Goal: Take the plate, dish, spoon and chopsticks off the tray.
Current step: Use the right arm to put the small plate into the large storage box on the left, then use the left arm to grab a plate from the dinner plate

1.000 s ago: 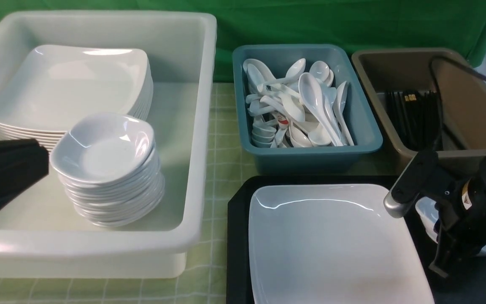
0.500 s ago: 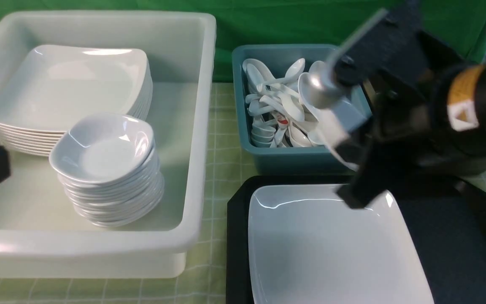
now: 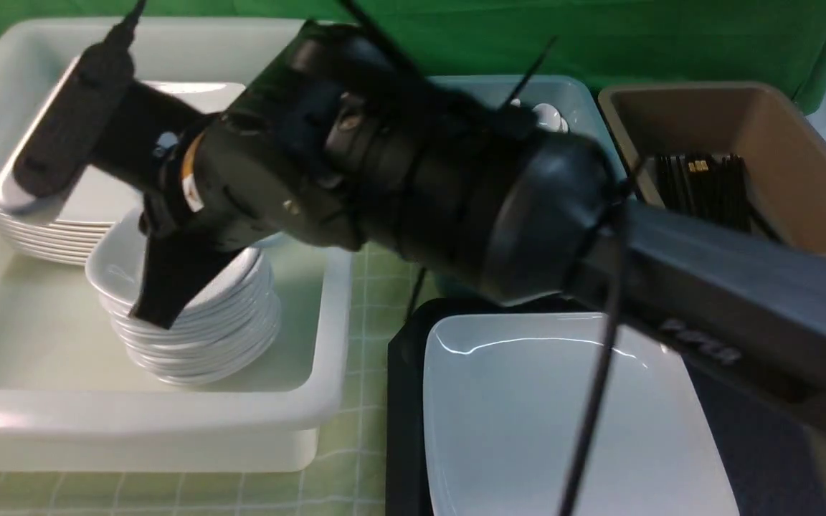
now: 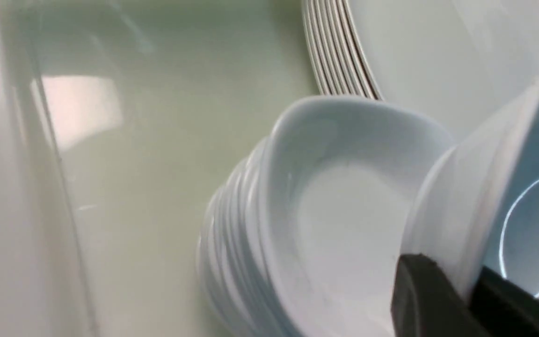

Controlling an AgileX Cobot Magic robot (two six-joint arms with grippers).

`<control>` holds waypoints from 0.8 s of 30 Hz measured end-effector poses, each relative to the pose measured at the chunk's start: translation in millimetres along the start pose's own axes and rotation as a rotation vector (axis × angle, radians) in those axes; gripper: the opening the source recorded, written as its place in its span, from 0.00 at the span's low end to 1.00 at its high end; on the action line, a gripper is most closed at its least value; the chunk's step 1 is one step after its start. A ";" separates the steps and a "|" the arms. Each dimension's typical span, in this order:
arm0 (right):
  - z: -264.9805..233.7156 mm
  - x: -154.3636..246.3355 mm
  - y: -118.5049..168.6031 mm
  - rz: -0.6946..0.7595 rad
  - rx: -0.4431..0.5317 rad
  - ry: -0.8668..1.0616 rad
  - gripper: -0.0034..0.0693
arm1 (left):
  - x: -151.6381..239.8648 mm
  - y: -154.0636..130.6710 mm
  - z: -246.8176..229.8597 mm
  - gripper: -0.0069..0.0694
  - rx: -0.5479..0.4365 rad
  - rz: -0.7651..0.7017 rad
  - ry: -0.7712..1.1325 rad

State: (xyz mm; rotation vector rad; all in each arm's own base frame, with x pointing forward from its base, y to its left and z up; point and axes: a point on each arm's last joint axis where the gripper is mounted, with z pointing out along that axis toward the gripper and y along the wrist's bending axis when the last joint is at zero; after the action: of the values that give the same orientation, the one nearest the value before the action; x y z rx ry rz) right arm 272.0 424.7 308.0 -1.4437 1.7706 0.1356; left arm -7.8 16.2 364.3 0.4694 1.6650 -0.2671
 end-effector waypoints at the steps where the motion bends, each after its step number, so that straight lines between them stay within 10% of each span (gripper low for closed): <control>1: 8.4 0.9 1.5 -0.014 0.004 0.002 0.14 | 0.3 -0.2 0.0 0.10 0.002 -0.002 0.003; 5: 32.2 10.0 6.8 -0.064 0.020 0.038 0.25 | 1.1 -1.0 0.0 0.10 0.011 -0.008 0.012; 11: 16.4 6.5 5.1 -0.053 0.027 0.077 0.78 | 1.3 -1.3 1.0 0.10 0.013 -0.002 0.022; 14: -21.4 -3.6 4.8 -0.048 0.019 0.111 0.85 | 0.2 -2.5 8.3 0.10 0.022 -0.005 0.057; 19: -100.9 -6.5 -3.0 0.006 0.001 0.242 0.70 | -3.6 -10.1 39.5 0.10 0.078 0.050 0.180; 24: -177.2 5.5 -27.4 0.127 0.045 0.222 0.27 | -2.4 -34.0 101.7 0.10 0.336 0.243 0.381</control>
State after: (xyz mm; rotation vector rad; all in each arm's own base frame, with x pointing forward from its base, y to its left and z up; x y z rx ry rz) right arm 203.1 313.7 431.0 -1.3567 2.0331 0.0007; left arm 67.4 -58.6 348.2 1.0192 1.9155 -0.2908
